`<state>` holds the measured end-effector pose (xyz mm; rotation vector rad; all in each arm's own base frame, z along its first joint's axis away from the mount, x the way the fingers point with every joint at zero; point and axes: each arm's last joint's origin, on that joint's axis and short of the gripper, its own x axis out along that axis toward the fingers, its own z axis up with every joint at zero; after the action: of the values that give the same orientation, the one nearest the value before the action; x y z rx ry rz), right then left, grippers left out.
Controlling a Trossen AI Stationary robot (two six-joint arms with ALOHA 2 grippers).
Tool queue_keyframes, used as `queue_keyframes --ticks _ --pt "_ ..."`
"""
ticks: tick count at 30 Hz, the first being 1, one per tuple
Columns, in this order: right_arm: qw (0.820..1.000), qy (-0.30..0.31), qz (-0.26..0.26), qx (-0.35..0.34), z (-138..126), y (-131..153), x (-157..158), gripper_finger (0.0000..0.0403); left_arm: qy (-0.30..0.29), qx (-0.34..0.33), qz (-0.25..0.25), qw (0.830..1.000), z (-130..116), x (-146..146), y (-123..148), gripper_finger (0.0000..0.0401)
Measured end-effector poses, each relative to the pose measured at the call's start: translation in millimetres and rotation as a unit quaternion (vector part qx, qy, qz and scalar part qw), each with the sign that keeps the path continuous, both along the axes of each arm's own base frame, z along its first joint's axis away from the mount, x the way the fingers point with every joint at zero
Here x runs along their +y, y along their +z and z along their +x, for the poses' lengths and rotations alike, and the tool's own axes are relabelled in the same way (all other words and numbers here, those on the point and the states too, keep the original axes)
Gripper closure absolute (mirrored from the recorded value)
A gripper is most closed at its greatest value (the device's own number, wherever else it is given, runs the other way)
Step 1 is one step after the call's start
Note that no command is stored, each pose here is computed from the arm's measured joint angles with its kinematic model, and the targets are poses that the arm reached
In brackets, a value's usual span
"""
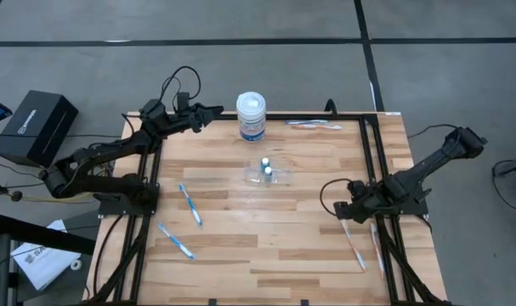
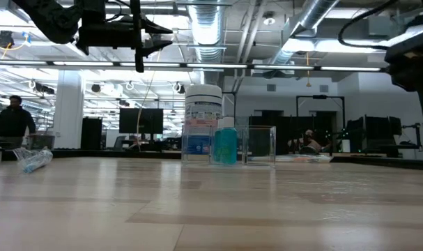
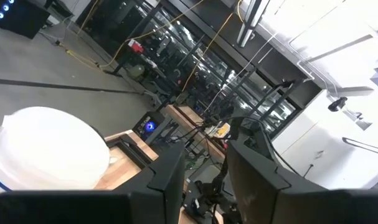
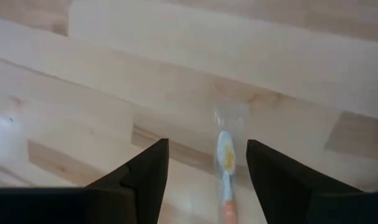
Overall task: Pick & Place toothbrushing station
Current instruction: Put the bottom left orange toothbrush into the transparent organizer
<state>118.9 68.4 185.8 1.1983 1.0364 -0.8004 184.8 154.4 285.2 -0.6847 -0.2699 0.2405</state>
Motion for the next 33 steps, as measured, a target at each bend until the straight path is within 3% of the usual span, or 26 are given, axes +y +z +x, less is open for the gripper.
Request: queue_keyframes --ticks 22,33 --pt "0.999 -0.017 -0.035 0.019 30 -28 14 0.0207 -0.033 0.006 0.003 0.999 0 -2 -1 0.0286" --pt "0.999 -0.040 -0.022 0.021 12 -13 5 0.0207 -0.052 0.008 0.006 0.999 1 -3 -1 0.0286"
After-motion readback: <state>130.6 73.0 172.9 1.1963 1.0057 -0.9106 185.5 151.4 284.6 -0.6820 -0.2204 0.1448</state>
